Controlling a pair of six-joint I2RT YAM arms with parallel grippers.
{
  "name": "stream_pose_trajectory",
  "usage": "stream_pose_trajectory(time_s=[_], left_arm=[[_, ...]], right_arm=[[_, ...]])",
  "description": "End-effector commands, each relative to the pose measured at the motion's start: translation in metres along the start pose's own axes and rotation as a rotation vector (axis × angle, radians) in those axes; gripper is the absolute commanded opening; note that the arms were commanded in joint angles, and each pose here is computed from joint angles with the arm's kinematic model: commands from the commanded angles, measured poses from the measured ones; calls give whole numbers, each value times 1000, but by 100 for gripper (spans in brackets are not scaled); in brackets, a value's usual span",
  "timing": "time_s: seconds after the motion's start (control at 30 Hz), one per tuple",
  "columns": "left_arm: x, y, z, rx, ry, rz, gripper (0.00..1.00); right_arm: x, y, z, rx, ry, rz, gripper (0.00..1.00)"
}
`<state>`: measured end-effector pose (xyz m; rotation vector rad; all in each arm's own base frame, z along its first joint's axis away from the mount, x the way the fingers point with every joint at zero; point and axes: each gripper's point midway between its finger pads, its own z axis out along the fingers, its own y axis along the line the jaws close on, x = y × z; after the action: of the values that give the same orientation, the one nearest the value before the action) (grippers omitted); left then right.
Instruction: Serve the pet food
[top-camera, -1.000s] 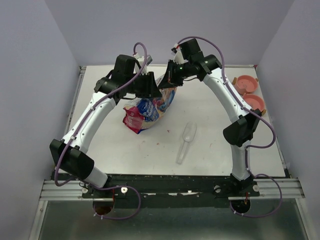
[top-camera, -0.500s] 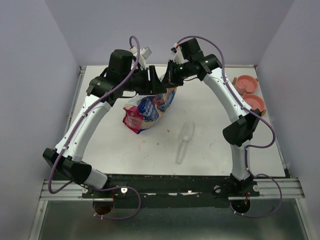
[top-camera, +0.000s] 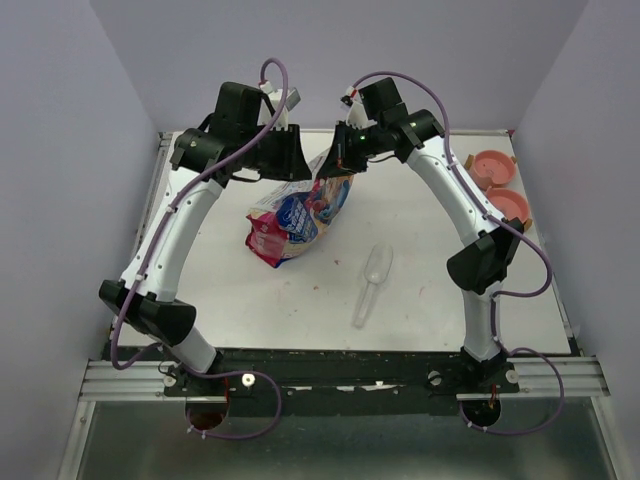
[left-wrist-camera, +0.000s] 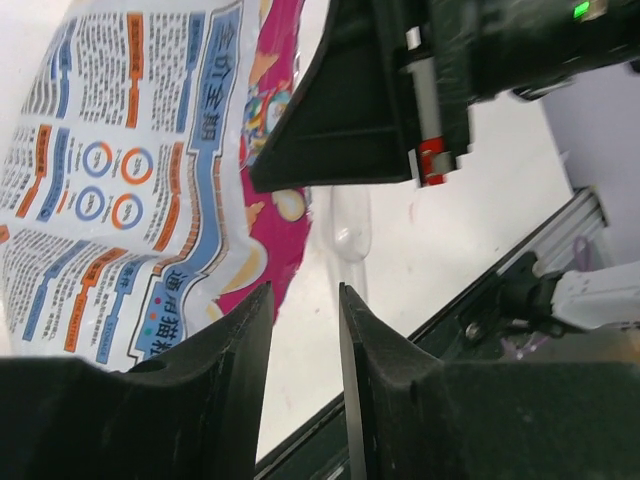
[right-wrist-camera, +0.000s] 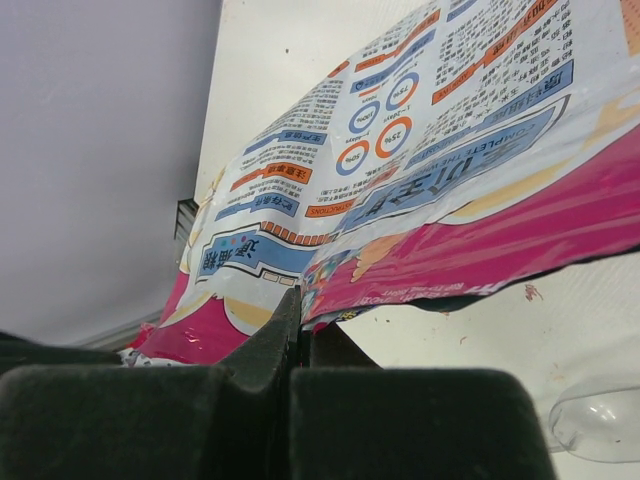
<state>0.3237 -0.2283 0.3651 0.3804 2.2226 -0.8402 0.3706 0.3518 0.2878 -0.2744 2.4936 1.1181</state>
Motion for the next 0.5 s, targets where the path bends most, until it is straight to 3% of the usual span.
stream_pose_trajectory(time_s=[0.0, 0.13, 0.27, 0.33, 0.47], left_arm=[[25, 24, 4, -74, 102, 73, 38], [32, 23, 4, -59, 94, 74, 38], [41, 19, 11, -23, 97, 52, 57], [44, 21, 16, -35, 111, 36, 61], [43, 22, 28, -38, 120, 33, 60]], right_arm=[[4, 42, -23, -131, -4, -64, 0], [3, 42, -22, -136, -1, -62, 0], [6, 41, -21, -140, 12, -61, 1], [6, 41, -20, -143, 16, -57, 0], [6, 42, -19, -150, 20, -50, 0]])
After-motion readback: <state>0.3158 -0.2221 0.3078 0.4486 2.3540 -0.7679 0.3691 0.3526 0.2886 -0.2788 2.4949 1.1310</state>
